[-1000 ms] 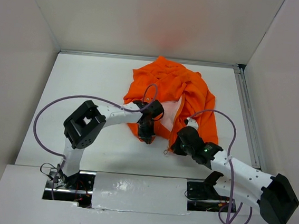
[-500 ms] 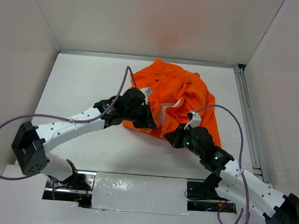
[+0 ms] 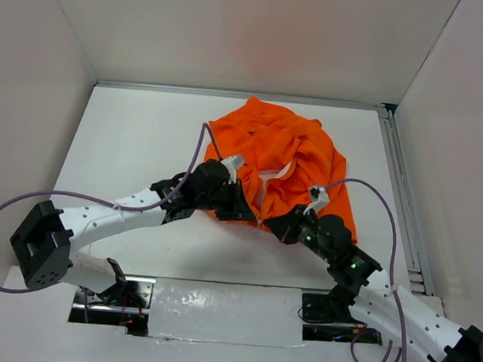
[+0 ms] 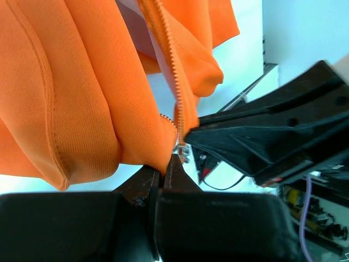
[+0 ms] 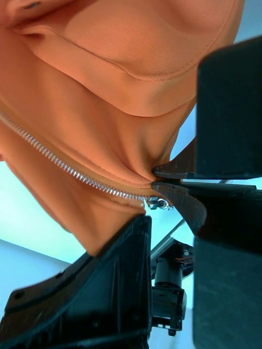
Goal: Zip up the jacket
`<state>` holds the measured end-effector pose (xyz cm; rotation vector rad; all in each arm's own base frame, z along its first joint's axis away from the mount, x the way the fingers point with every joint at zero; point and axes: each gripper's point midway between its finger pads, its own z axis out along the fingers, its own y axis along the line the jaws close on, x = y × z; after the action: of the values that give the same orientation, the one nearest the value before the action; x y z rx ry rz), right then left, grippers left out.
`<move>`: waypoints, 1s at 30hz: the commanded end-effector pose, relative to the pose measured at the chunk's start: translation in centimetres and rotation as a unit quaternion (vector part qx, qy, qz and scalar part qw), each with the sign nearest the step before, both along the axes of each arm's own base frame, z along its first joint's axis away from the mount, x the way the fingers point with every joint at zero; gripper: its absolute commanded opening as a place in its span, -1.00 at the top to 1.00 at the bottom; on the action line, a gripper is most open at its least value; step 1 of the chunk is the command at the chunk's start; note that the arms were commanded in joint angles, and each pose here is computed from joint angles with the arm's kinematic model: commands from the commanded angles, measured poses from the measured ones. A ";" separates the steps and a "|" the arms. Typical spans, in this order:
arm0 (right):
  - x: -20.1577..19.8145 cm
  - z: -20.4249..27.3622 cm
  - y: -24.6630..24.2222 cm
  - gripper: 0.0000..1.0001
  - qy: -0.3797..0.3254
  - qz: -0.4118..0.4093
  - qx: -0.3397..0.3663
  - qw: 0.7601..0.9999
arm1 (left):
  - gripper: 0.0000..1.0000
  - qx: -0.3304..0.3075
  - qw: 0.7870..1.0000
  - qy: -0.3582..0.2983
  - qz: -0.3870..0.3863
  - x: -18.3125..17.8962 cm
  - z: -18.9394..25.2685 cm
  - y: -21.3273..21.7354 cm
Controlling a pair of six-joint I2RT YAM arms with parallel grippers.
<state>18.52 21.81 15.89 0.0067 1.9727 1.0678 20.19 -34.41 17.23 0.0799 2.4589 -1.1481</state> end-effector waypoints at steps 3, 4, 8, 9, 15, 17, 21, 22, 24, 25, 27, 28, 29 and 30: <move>0.4 0.4 0.8 1.00 -0.006 0.003 0.033 0.999 | 1.00 -0.066 0.998 -0.014 0.015 -0.2 3.3 -1.2; 0.4 0.4 0.8 1.00 -0.005 0.002 0.032 0.999 | 1.00 -0.063 0.998 -0.017 0.022 -0.1 3.1 -1.1; 0.5 0.1 0.8 1.00 0.001 -0.003 0.027 1.000 | 1.00 -0.057 0.997 -0.019 0.042 0.0 3.1 -0.9; 0.5 0.2 0.8 1.00 0.001 -0.001 0.028 1.000 | 1.00 -0.054 0.997 -0.023 0.043 0.0 2.9 -0.8; 0.3 0.7 0.6 1.00 -0.003 -0.008 0.044 0.999 | 1.00 -0.039 0.997 -0.026 0.058 0.2 2.4 -0.6; 0.2 0.3 0.3 1.00 0.003 -0.013 0.036 0.999 | 1.00 -0.031 0.997 -0.023 0.063 0.4 1.9 -0.6; 0.1 0.6 0.3 1.00 0.000 -0.012 0.043 0.999 | 1.00 -0.025 0.997 -0.020 0.069 0.2 1.6 -0.9; 0.1 0.6 0.3 1.00 0.001 -0.012 0.044 0.999 | 1.00 -0.028 0.997 -0.022 0.067 0.2 1.8 -1.0; 0.1 0.5 0.3 1.00 0.002 -0.012 0.038 0.999 | 1.00 -0.026 0.997 -0.016 0.068 0.0 1.5 -1.3; 0.2 0.4 0.3 1.00 0.004 -0.014 0.036 0.999 | 1.00 -0.027 0.997 -0.014 0.065 -0.2 1.5 -1.4; 0.3 0.4 0.4 1.00 0.005 -0.013 0.035 0.999 | 1.00 -0.024 0.998 -0.004 0.064 -0.6 1.4 -1.7; 0.3 0.5 0.4 1.00 0.005 -0.014 0.036 0.999 | 1.00 -0.017 0.997 -0.007 0.078 -0.3 1.2 -1.6; 0.4 0.4 0.4 1.00 0.006 -0.014 0.033 0.999 | 1.00 -0.017 0.997 -0.010 0.079 -0.3 1.2 -1.6; 0.4 0.5 0.4 1.00 0.006 -0.014 0.034 0.999 | 1.00 -0.018 0.997 -0.015 0.080 -0.3 1.3 -1.6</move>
<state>18.56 21.87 14.89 0.0735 1.9863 1.0944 19.64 -34.92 16.63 -0.0967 2.4292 -1.0698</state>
